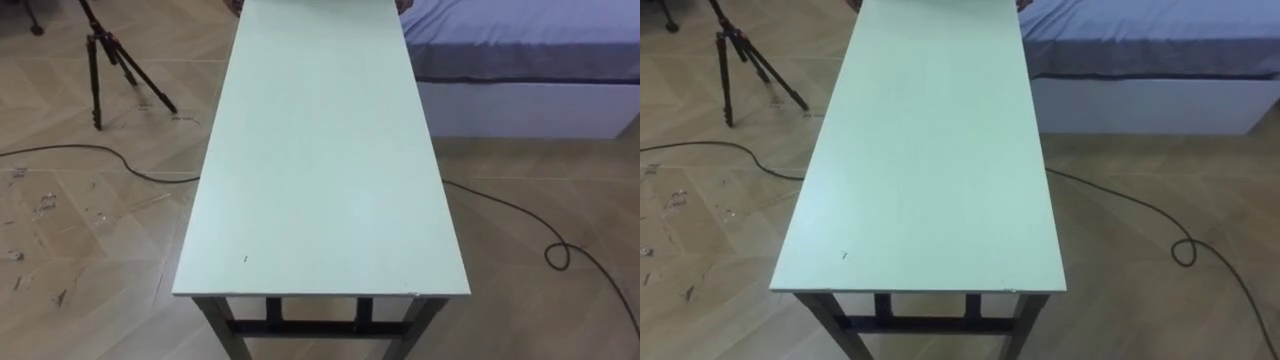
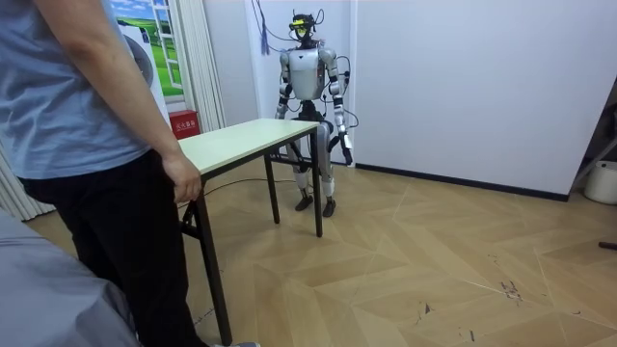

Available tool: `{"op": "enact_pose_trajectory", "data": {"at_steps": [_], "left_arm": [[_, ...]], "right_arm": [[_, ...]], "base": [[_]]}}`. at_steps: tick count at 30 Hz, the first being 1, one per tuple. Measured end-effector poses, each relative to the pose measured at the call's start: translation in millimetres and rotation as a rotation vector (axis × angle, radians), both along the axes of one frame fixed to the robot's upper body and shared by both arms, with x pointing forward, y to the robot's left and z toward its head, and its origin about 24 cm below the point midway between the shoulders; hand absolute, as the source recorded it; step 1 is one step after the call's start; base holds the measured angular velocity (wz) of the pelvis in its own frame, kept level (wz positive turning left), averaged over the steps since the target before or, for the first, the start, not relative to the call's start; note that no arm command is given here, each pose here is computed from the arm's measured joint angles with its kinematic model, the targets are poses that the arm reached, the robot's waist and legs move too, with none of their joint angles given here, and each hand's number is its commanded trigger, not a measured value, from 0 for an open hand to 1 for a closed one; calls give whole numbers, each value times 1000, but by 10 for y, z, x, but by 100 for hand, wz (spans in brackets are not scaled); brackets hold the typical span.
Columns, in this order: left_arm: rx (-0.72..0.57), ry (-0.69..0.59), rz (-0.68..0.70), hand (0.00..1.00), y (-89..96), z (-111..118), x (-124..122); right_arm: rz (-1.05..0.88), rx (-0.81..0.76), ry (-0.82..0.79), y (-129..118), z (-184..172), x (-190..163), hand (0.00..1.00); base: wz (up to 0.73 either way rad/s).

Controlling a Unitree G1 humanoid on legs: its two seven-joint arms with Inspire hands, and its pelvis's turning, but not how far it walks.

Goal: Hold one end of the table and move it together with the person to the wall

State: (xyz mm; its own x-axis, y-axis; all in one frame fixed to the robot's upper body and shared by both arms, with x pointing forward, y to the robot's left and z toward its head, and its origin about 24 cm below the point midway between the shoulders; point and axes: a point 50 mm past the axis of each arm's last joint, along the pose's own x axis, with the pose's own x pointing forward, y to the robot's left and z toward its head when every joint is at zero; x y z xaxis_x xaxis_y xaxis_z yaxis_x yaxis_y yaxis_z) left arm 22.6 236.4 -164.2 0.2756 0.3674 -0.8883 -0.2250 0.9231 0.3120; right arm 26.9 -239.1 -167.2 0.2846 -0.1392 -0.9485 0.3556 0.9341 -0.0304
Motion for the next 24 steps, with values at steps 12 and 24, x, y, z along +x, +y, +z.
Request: {"op": "enact_pose_trajectory", "data": {"at_steps": [12, 24], "left_arm": [[-263, -117, 213, 0, -39, 0, 74], [-576, -441, 130, 0, -259, 249, 425]], "right_arm": [[-47, 97, -104, -18, 55, 145, 0], [32, 333, -436, 203, 314, 451, 0]], "base": [[0], [3]]}}
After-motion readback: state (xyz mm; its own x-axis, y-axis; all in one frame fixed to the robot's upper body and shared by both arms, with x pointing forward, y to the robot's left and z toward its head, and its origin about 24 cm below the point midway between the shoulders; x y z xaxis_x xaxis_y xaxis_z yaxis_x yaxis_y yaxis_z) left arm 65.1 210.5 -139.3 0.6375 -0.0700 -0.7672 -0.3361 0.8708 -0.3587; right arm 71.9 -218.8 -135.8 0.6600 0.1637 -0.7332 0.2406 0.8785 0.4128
